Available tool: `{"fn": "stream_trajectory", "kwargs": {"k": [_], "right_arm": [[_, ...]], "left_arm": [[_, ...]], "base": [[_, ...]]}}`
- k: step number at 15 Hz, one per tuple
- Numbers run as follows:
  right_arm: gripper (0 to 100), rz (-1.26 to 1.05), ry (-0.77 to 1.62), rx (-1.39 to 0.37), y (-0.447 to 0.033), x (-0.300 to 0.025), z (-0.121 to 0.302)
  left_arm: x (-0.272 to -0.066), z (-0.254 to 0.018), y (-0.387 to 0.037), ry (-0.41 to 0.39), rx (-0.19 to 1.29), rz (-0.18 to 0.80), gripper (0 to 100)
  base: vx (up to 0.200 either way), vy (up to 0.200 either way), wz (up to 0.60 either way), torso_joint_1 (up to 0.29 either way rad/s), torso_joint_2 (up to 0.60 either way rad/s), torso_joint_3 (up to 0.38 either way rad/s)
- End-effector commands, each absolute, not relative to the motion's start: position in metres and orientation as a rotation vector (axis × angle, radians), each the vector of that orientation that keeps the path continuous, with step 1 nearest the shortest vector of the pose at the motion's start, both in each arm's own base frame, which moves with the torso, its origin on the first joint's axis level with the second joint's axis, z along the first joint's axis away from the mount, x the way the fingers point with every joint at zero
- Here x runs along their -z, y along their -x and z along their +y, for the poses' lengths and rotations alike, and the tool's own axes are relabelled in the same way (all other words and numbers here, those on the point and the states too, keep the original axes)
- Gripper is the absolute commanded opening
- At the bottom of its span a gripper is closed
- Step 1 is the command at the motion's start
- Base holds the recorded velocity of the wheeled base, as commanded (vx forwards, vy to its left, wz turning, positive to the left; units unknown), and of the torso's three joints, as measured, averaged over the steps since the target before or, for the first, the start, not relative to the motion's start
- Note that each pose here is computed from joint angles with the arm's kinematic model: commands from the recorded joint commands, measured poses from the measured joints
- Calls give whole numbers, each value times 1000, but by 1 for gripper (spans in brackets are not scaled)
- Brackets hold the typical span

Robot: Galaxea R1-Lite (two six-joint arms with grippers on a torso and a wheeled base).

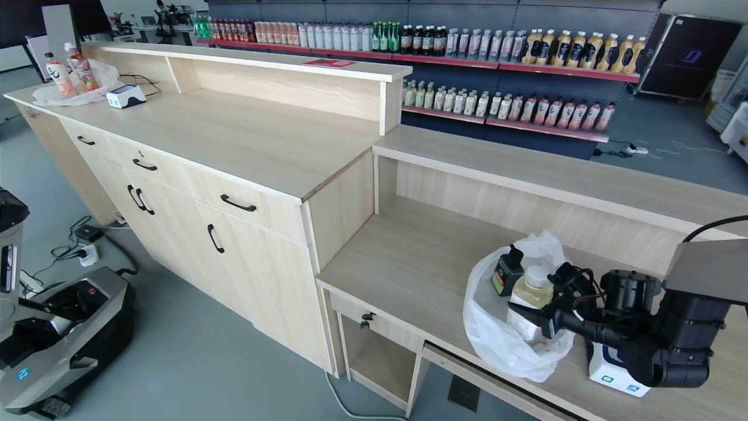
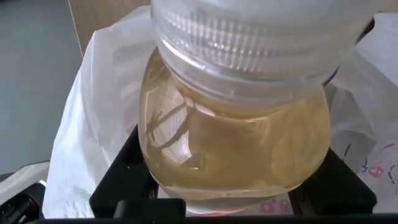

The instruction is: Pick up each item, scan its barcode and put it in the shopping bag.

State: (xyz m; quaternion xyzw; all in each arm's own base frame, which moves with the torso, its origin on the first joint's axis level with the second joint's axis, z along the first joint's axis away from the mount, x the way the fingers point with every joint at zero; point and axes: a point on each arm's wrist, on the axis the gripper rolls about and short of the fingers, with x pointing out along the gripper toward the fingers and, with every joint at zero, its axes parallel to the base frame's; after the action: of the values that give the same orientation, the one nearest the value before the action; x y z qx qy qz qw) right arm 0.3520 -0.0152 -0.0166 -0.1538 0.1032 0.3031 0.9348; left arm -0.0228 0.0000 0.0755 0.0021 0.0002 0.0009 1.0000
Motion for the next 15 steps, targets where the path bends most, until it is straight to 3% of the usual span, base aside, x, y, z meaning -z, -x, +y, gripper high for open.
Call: {"fn": "stream_trajectory", "kwargs": {"k": [1,15], "right_arm": [[0,234,305,-625,-358,34,-16],[0,261,286,-625,-363,51,-17]], "left_arm": [[-75,0,23,-5,-2,0,100],[-75,0,23,-5,-2,0,100]], "base": [[0,0,0,0,0,0],[0,0,0,0,0,0]]}}
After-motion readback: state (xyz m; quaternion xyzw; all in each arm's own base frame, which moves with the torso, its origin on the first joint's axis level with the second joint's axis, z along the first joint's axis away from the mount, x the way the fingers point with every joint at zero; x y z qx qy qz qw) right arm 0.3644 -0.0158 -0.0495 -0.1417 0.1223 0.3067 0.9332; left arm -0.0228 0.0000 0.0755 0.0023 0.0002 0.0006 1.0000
